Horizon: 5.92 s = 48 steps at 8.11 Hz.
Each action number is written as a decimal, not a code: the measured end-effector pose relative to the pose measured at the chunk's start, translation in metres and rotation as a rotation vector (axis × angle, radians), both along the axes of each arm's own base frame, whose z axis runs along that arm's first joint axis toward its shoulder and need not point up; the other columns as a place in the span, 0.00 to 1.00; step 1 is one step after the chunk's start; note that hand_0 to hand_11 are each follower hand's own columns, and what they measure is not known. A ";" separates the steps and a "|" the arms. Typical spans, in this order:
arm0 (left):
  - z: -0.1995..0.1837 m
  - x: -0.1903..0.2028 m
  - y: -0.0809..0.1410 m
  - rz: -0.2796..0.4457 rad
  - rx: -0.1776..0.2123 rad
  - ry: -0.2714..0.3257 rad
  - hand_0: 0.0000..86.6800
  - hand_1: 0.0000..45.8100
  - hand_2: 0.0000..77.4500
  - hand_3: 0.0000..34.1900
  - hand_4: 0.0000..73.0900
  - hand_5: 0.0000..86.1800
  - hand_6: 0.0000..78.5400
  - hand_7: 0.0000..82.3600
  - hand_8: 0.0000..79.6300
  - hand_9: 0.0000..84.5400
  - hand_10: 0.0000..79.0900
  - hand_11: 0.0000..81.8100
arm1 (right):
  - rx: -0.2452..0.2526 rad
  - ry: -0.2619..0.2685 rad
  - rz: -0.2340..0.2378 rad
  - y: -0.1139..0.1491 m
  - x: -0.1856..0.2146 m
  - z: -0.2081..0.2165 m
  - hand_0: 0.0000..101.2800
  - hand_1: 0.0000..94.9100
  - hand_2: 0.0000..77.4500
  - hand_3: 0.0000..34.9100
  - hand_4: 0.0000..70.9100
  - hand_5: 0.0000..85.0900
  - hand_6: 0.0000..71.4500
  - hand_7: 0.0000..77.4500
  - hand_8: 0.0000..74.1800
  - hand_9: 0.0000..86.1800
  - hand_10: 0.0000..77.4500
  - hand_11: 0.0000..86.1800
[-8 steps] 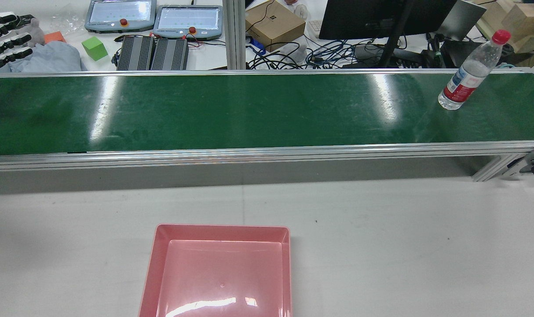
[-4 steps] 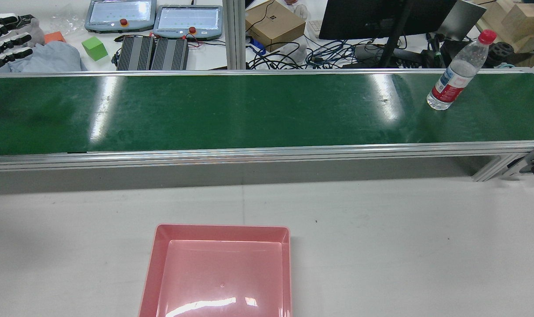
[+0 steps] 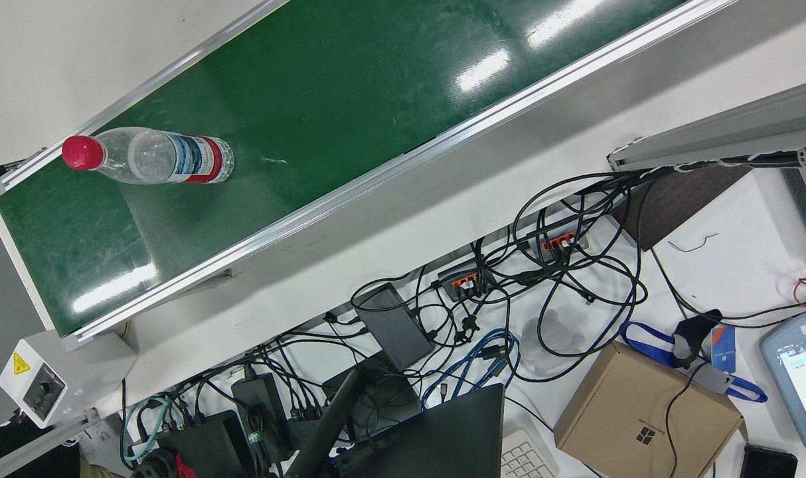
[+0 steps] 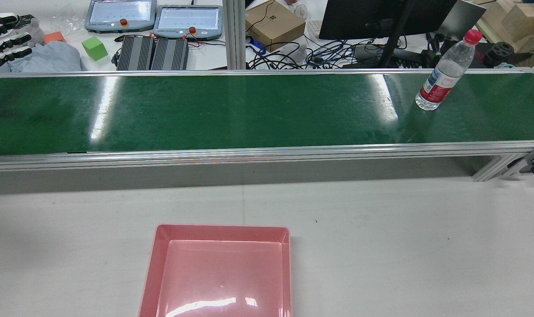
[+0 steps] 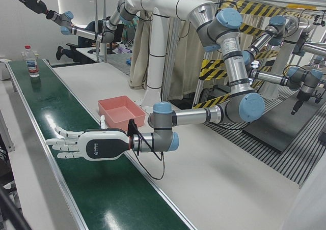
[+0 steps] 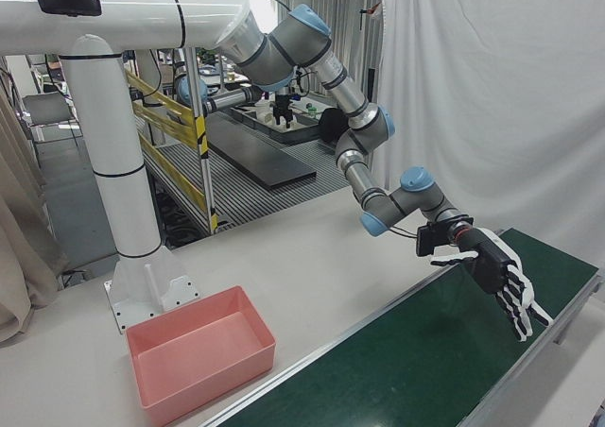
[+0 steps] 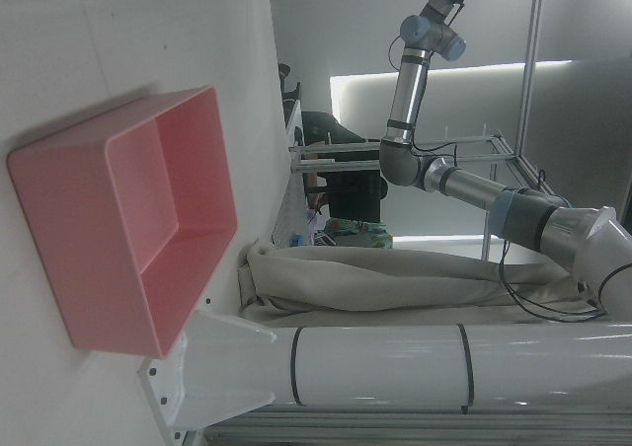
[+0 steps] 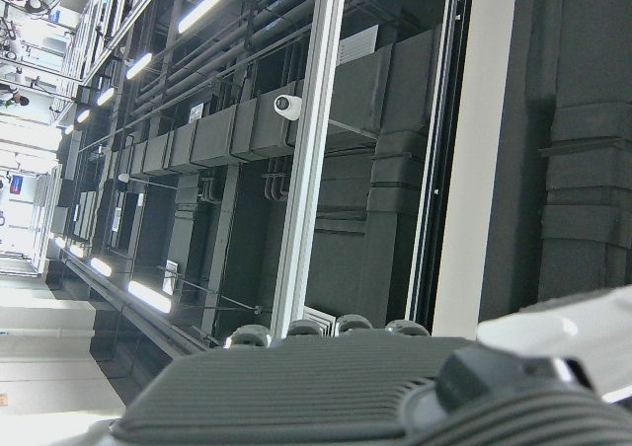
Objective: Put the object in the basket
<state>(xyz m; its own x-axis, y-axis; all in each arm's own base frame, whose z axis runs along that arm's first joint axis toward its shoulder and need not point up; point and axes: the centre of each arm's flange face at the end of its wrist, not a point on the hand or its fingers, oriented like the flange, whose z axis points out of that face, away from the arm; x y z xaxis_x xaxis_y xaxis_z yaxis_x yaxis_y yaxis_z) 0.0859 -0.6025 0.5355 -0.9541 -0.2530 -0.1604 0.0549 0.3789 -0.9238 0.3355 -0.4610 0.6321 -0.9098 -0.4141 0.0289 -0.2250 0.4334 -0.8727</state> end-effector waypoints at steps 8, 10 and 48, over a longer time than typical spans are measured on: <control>-0.001 0.000 0.000 0.000 0.002 0.001 0.77 0.30 0.01 0.29 0.03 0.30 0.05 0.02 0.10 0.12 0.06 0.11 | 0.000 0.000 0.000 0.000 0.000 0.000 0.00 0.00 0.01 0.01 0.01 0.00 0.00 0.01 0.00 0.00 0.00 0.00; -0.002 0.000 0.000 0.000 0.003 0.001 0.77 0.30 0.01 0.29 0.03 0.30 0.05 0.02 0.10 0.12 0.06 0.11 | 0.000 0.000 0.000 0.000 0.000 0.000 0.00 0.00 0.01 0.00 0.01 0.00 0.00 0.01 0.00 0.00 0.00 0.00; 0.009 -0.010 -0.001 -0.033 -0.002 -0.050 0.74 0.26 0.01 0.25 0.04 0.28 0.06 0.04 0.12 0.15 0.08 0.13 | 0.000 0.000 0.000 0.000 0.000 0.000 0.00 0.00 0.01 0.00 0.01 0.00 0.00 0.01 0.00 0.00 0.00 0.00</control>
